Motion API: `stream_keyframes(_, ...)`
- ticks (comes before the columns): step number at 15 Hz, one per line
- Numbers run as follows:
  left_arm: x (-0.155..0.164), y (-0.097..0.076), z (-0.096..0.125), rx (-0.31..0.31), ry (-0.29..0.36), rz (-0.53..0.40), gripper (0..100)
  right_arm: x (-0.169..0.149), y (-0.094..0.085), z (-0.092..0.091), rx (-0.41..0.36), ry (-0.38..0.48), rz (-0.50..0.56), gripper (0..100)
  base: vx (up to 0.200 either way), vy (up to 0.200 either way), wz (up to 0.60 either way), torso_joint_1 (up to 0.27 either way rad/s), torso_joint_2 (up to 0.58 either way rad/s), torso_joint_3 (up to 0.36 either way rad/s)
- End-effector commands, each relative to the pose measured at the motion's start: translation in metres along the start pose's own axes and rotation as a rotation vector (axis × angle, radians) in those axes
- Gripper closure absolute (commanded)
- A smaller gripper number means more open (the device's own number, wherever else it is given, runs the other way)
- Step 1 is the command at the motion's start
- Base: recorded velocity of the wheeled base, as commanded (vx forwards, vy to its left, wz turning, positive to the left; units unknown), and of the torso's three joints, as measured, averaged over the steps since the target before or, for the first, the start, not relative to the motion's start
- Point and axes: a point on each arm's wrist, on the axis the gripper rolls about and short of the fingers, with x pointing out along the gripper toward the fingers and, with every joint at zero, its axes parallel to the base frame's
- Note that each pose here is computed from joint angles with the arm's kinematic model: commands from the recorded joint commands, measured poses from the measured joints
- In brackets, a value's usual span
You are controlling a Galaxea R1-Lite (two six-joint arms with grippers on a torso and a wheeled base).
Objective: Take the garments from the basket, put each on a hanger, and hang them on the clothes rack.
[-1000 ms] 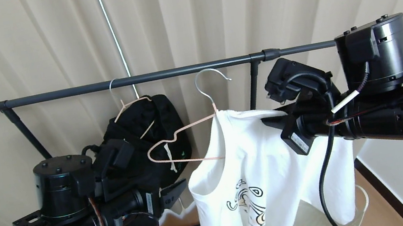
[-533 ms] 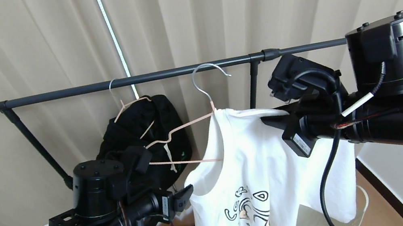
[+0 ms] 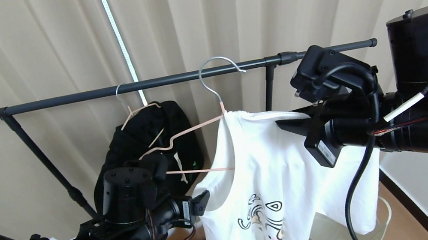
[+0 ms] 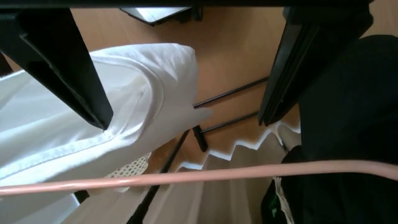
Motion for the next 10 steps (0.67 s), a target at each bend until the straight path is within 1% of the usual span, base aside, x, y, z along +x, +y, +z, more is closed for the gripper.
stream_keyframes(1, 0.001, -0.001, -0.005, 0.006, 0.018, -0.002, 0, -0.003, 0.0, 0.001, 0.0, -0.008, -0.001, 100, 0.0, 0.0, 0.0, 0.0, 0.0, 0.0)
stream_keyframes(2, 0.003, -0.001, -0.006, 0.008, 0.024, 0.001, 100, -0.005, -0.001, 0.002, 0.001, -0.014, -0.003, 100, 0.0, 0.0, 0.0, 0.0, 0.0, 0.0)
stream_keyframes(4, 0.004, -0.001, -0.006, 0.009, 0.026, 0.002, 100, -0.009, -0.002, 0.003, 0.002, -0.022, -0.007, 100, 0.0, 0.0, 0.0, 0.0, 0.0, 0.0)
stream_keyframes(7, 0.002, -0.001, -0.005, 0.008, 0.021, 0.0, 100, -0.011, -0.003, -0.003, 0.012, -0.009, -0.01, 100, 0.0, 0.0, 0.0, 0.0, 0.0, 0.0)
stream_keyframes(9, -0.005, 0.001, 0.0, 0.001, -0.007, 0.001, 100, -0.011, -0.001, -0.011, 0.064, 0.016, -0.006, 100, 0.0, 0.0, 0.0, 0.0, 0.0, 0.0)
stream_keyframes(10, -0.011, 0.002, 0.004, -0.003, -0.025, 0.002, 100, -0.012, 0.001, -0.016, 0.077, 0.028, -0.001, 100, 0.0, 0.0, 0.0, 0.0, 0.0, 0.0)
